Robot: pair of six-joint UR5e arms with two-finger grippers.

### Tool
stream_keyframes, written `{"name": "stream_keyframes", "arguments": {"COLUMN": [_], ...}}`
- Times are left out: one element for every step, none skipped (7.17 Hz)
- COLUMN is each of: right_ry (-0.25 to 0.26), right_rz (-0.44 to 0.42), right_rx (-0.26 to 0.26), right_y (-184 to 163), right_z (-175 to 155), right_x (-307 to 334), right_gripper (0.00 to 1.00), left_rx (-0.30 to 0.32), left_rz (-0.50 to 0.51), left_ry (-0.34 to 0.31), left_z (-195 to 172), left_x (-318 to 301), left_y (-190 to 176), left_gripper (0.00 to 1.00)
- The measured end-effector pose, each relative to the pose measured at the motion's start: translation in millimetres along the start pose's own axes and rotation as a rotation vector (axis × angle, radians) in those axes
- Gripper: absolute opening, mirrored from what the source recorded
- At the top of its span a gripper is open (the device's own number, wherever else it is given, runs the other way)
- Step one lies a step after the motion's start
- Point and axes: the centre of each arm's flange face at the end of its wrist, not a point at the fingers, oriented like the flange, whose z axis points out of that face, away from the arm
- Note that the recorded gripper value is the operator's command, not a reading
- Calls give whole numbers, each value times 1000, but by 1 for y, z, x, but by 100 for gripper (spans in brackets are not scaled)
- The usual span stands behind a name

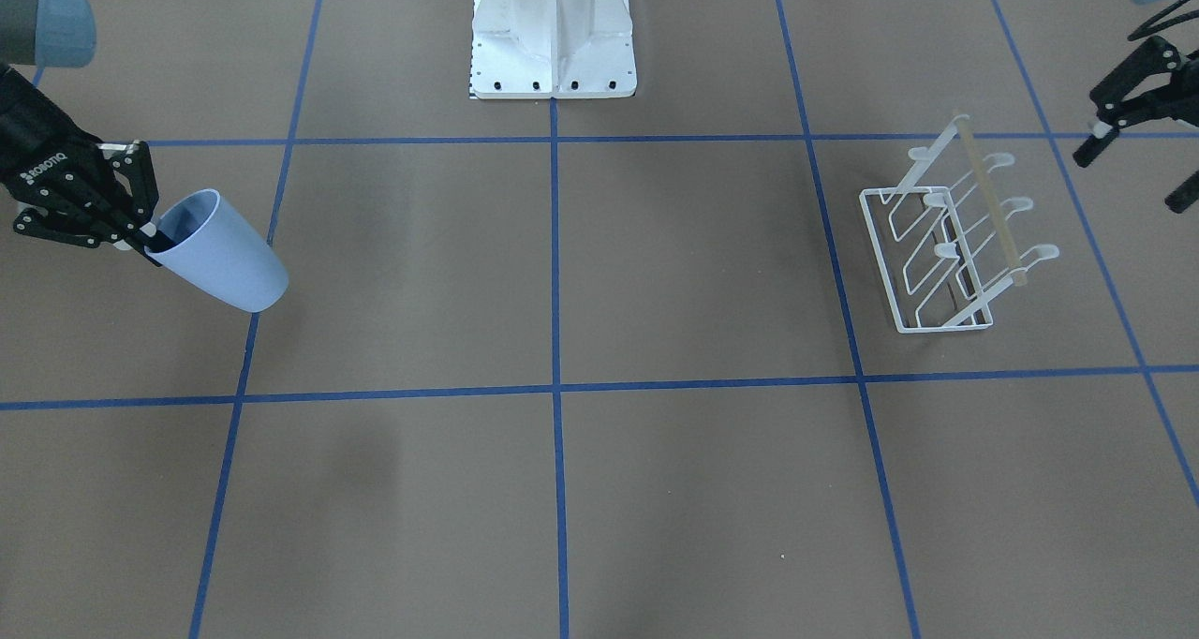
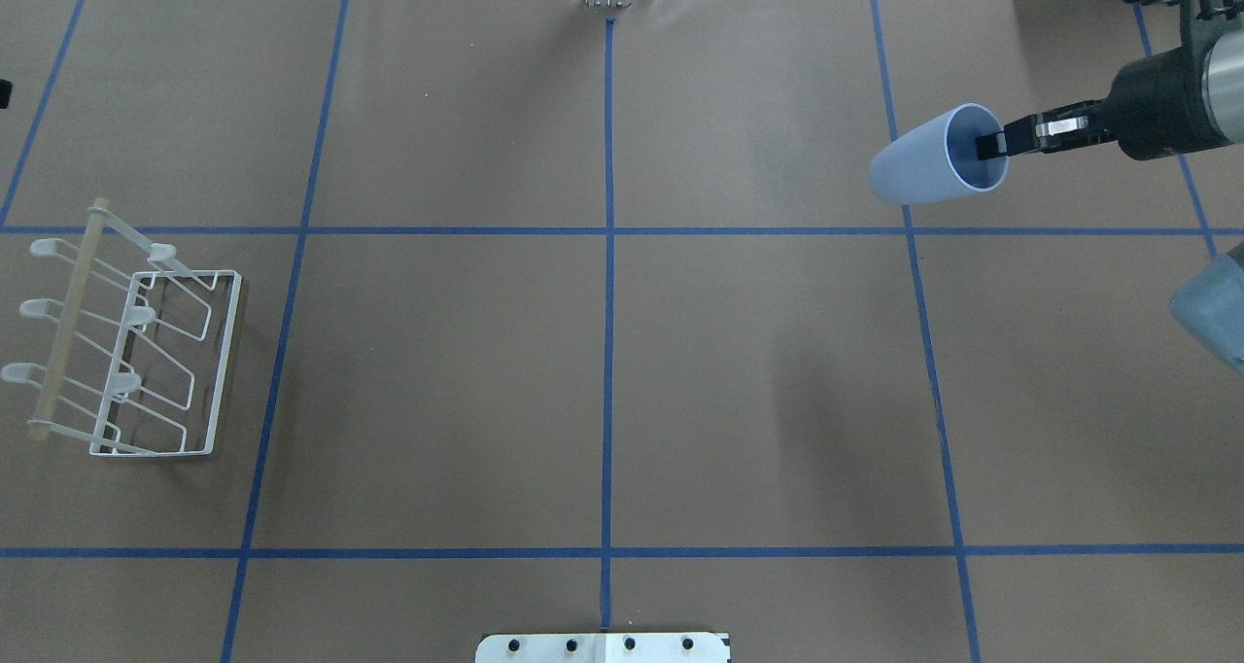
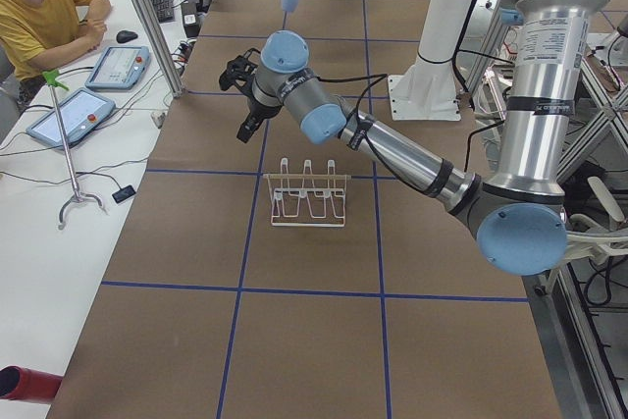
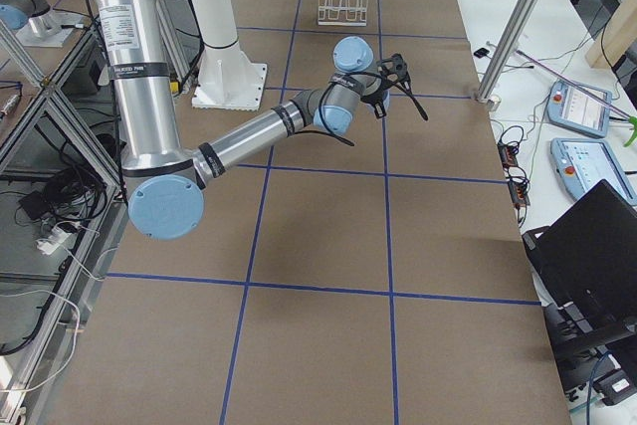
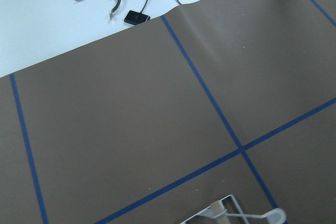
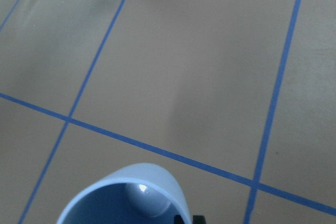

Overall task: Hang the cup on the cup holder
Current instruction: 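Lift the cup and carry it toward the table center with the right gripper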

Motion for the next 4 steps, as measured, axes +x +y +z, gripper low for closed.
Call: {"name": "stream_keyframes", "arguments": {"right_ry": [-94,-190,-283,-383], "right_rz": [20,39,57,84], "right_rx": [49,91,134,177], "right_y": [3,10,20,33], "right_z": [1,1,2,6], "right_x": [-12,-24,-38,-55], "right_gripper": [0,0,0,0], "left_rx": [26,40,39,25], "left_rz": [-79,-176,-270,-354], "left_ry": [91,188,285,376], "left_z": [12,20,24,26], "left_x": [39,82,125,160], "left_y": [-9,-20,-30,-33], "left_gripper": [98,98,98,98]}}
